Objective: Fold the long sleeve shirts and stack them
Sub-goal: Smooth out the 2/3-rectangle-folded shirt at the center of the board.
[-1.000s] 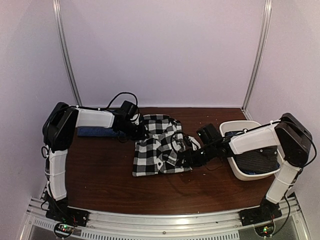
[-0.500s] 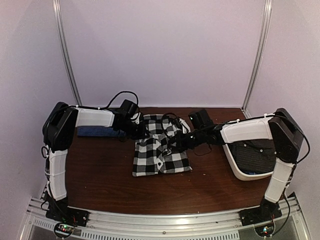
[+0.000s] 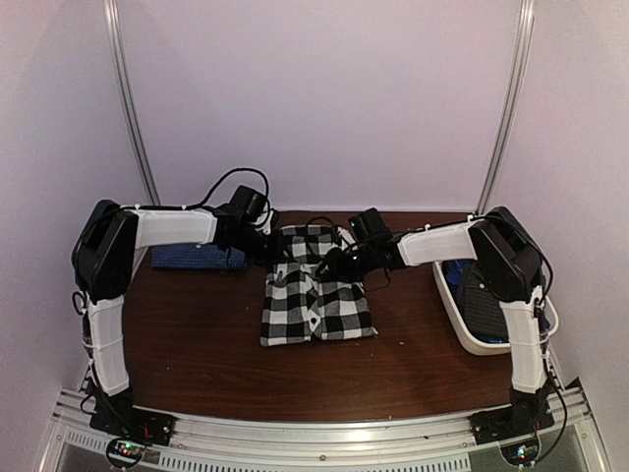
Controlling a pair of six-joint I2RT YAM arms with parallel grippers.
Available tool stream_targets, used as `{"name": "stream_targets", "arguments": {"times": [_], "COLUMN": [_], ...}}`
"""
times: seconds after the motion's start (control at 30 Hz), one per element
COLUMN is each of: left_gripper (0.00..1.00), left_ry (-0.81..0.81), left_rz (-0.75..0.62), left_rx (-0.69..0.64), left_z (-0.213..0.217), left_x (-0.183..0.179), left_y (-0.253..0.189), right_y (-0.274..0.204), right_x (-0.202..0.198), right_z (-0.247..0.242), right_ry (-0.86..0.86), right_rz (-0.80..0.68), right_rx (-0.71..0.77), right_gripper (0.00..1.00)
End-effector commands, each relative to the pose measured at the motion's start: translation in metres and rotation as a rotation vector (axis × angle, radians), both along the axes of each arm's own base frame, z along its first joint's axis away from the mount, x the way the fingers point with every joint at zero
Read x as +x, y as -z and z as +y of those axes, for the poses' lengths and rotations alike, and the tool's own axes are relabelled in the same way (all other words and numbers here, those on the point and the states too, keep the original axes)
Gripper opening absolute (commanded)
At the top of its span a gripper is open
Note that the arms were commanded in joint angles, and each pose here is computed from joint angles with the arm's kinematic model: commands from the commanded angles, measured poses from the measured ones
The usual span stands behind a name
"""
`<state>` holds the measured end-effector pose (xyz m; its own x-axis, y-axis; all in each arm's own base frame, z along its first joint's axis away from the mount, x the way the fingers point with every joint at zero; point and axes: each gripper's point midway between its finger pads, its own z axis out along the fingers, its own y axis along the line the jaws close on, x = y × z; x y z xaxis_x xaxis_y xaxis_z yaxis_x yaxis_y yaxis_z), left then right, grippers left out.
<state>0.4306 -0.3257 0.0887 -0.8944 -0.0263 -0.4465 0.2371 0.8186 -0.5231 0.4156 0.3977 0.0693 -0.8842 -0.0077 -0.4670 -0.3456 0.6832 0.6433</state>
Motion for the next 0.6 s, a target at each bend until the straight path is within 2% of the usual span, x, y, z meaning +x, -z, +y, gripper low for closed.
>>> {"name": "stream_targets", "arguments": {"times": [0.0,0.13,0.23,0.33,0.4,0.57], "left_gripper": [0.26,0.26,0.26,0.26,0.26,0.26], "left_ry": [0.017,0.038,0.065,0.092,0.101,0.107], "left_rz": [-0.056,-0.053,-0.053,-0.046,-0.032,-0.011], "left_rx": [-0.025,-0.04,-0.063,-0.09,-0.098,-0.108], "left_z": [0.0,-0.007,-0.017,-0.028,-0.031,-0.033], "left_x": [-0.003,-0.012,-0.023,-0.035,-0.044,-0.055], "left_y": [-0.025,-0.029,-0.035,-0.039,-0.036,-0.029], "right_y": [-0.005,-0.033,-0.057,-0.075,-0.074,-0.061], "right_x": [0.018,0.018,0.012,0.002,-0.008,-0.043], "right_z": [-0.005,-0.006,-0.011,-0.02,-0.026,-0.021], "right_ry": [0.031,0.028,0.022,0.022,0.02,-0.056], "right_rz": [-0.03,-0.082,-0.124,-0.155,-0.148,-0.102], "right_rx": [-0.026,-0.001,0.006,0.01,0.002,0.003], "right_gripper": [0.37,0.55,0.61,0.62,0.58,0.37]}}
